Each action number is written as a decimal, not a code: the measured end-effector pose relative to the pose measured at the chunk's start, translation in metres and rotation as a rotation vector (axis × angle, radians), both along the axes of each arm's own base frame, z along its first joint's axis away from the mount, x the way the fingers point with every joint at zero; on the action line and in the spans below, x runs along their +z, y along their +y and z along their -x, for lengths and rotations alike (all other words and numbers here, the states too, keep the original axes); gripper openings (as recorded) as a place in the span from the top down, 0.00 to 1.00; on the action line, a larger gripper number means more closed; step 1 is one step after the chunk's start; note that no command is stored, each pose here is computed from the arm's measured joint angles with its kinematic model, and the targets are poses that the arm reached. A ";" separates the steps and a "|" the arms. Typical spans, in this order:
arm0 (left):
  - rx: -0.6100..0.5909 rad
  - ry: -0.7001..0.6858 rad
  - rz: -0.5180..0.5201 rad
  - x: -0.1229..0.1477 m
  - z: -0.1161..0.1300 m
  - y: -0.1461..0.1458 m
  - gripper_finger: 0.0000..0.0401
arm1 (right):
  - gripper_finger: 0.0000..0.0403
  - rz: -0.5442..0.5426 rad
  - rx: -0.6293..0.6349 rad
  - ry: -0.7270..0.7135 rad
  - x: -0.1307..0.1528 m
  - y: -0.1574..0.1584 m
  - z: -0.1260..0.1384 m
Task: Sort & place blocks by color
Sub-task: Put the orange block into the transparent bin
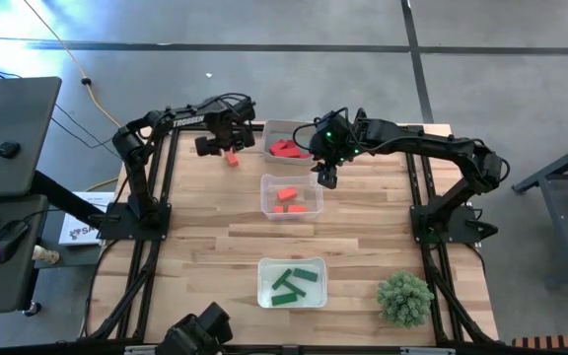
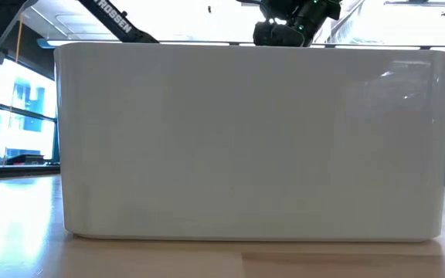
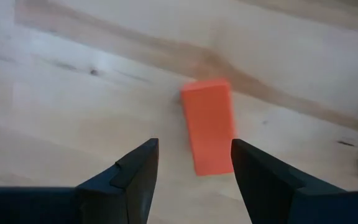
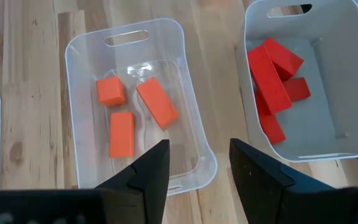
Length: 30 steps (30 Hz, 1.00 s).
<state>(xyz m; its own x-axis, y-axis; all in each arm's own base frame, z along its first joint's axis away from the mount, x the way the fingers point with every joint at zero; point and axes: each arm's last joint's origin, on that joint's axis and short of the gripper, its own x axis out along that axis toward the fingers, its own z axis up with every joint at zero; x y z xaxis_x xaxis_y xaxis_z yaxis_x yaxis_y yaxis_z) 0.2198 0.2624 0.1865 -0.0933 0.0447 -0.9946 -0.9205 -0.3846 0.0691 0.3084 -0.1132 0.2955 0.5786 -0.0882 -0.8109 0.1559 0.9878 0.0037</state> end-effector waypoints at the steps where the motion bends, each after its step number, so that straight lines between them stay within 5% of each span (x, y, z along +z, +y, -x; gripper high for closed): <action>1: 0.019 -0.002 0.008 -0.002 0.001 -0.001 0.52 | 0.61 0.000 0.000 0.000 0.000 0.000 0.000; 9: 0.038 -0.085 -0.035 -0.006 -0.008 0.001 0.52 | 0.61 0.004 0.000 -0.011 0.001 0.000 -0.001; 30: 0.029 -0.048 0.006 -0.023 -0.007 0.005 0.52 | 0.61 0.000 -0.006 -0.012 0.001 0.000 -0.001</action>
